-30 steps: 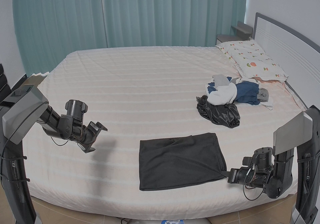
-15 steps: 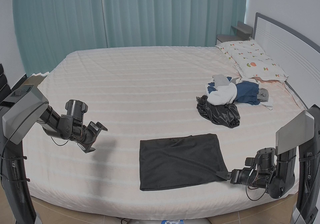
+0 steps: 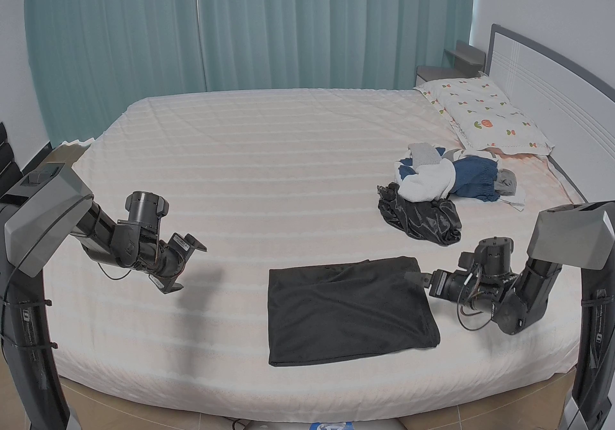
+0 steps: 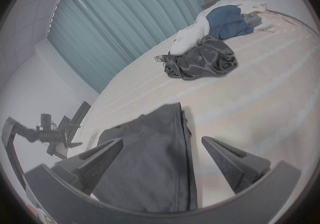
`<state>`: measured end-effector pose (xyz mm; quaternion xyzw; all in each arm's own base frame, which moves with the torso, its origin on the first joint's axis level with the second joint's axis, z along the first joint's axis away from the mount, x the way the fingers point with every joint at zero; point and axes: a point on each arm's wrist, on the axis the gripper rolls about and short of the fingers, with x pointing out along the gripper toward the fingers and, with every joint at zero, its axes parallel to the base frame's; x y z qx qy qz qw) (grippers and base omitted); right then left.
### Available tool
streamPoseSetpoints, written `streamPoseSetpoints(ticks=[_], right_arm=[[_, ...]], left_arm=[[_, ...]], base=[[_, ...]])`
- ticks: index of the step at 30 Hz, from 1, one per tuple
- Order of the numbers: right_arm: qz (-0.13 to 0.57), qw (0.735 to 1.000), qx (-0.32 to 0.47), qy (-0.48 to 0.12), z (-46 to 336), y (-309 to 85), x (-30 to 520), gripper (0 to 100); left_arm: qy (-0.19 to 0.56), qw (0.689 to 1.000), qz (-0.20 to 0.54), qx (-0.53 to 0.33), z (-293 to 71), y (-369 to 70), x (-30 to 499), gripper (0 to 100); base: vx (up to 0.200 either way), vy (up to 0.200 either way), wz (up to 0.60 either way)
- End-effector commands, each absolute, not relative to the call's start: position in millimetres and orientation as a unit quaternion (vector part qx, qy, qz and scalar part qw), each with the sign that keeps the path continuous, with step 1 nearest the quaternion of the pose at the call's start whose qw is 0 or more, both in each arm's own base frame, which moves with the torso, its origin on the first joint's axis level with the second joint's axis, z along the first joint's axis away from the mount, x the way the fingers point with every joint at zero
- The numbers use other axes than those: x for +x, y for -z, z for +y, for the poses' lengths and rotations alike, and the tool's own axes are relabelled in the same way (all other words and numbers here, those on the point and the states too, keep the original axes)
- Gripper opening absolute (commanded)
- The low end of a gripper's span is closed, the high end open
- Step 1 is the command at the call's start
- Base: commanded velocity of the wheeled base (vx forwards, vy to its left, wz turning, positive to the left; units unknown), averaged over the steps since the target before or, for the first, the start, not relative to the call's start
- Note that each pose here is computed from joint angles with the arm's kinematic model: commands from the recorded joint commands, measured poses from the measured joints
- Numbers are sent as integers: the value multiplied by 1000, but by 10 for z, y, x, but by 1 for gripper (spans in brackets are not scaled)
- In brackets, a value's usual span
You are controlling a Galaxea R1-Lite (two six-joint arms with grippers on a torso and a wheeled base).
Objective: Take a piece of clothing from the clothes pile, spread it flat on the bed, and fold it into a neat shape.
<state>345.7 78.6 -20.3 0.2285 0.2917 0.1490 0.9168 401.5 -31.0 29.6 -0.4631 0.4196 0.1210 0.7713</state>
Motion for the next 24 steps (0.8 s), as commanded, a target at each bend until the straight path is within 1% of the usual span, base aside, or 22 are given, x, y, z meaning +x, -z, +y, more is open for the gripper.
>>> streamPoseSetpoints(ticks=[1, 3, 5, 6, 13, 14, 24], right_arm=[[295, 911, 254, -138, 888, 199, 4001, 100], [300, 908, 258, -135, 915, 231, 4133, 100], [300, 908, 258, -136, 924, 235, 4142, 100], [299, 909, 257, -137, 957, 304, 4239, 100], [305, 907, 257, -135, 973, 394, 4312, 100], [304, 907, 257, -136, 974, 396, 4315, 0], [295, 909, 269, -124, 968, 380, 4344, 0]], left_arm=[[-124, 771, 420, -462, -318, -284, 4010, 100], [-126, 772, 419, -460, -323, -283, 4008, 100], [-126, 772, 419, -460, -323, -283, 4008, 100], [-125, 773, 419, -460, -323, -284, 4009, 100], [-127, 773, 419, -459, -322, -283, 4008, 100], [-127, 773, 418, -460, -322, -284, 4010, 100], [-128, 772, 420, -460, -321, -274, 4000, 100]], base=[[0, 0, 0], [0, 0, 0], [0, 0, 0], [0, 0, 0], [0, 0, 0], [0, 0, 0], [0, 0, 0]])
